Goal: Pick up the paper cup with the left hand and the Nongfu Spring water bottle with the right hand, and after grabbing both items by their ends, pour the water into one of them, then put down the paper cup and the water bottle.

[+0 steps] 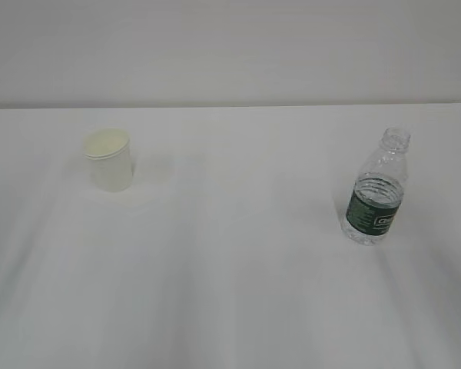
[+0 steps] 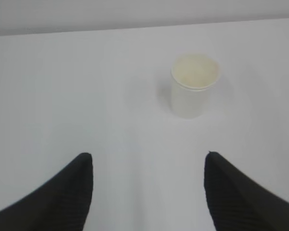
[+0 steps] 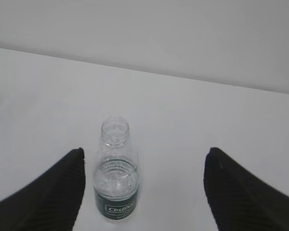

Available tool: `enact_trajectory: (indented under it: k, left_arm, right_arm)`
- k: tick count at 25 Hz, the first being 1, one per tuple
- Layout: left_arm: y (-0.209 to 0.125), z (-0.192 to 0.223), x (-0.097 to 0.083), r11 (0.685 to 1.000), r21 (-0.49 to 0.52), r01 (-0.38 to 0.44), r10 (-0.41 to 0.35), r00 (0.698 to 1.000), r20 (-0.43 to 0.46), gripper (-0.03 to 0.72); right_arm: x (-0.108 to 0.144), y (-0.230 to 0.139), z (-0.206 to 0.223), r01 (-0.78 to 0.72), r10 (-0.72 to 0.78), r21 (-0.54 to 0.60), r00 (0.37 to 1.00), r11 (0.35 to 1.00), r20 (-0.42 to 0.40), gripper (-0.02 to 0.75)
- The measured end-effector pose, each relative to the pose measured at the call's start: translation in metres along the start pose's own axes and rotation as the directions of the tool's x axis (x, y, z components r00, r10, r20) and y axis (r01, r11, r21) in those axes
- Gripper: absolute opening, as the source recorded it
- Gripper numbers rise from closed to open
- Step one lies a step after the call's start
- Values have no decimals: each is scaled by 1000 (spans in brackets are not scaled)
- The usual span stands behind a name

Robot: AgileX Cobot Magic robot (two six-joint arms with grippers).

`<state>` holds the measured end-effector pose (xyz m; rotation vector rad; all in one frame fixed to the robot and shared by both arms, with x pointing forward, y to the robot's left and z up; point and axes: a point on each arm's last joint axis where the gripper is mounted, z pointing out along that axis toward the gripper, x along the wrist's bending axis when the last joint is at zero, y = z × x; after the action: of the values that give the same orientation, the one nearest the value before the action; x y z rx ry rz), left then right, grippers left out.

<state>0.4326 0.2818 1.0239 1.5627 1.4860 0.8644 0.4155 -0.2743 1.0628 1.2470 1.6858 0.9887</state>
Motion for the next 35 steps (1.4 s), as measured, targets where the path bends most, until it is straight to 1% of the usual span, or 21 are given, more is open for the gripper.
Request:
enact_trajectory:
  k: [3, 4, 7, 9, 12, 15, 22, 29, 33, 35]
  left_arm:
    - [0, 3, -4, 997, -72, -9, 10, 1000, 14, 513]
    - [1, 5, -4, 997, -82, -11, 12, 1000, 17, 513]
    - [-1, 13, -8, 996, -82, -19, 22, 999, 31, 513]
    - [-5, 20, -12, 998, -64, -27, 30, 999, 45, 512]
    - [-12, 31, -19, 999, -30, -43, 45, 997, 69, 512]
    - [-25, 36, -27, 999, -11, -51, 52, 994, 98, 512]
    - [-57, 25, -41, 996, -78, -37, 50, 983, 178, 512]
    - [-81, 10, -50, 987, -154, -41, 81, 961, 264, 501]
    - [-90, 1, -55, 981, -191, -41, 107, 933, 345, 498]
    - [-94, -4, -55, 975, -217, -35, 117, 920, 374, 498]
  right_arm:
    - [2, -11, 5, -31, 32, -34, 999, 999, 5, 574]
    - [2, -13, 5, -44, 44, -50, 999, 998, 7, 574]
    - [4, -28, 7, -77, 77, -68, 997, 995, 8, 574]
    - [6, -39, 7, -105, 106, -71, 994, 992, 7, 574]
    - [8, -53, 7, -147, 148, -84, 989, 986, 5, 574]
    - [9, -60, 7, -164, 165, -111, 986, 980, 4, 574]
    - [10, -65, 6, -171, 172, -111, 985, 979, 3, 574]
    - [12, -69, 6, -157, 157, -122, 988, 980, -10, 574]
    - [15, -74, 6, -138, 136, -148, 990, 979, -27, 574]
    - [16, -77, 9, -129, 125, -139, 991, 982, -36, 574]
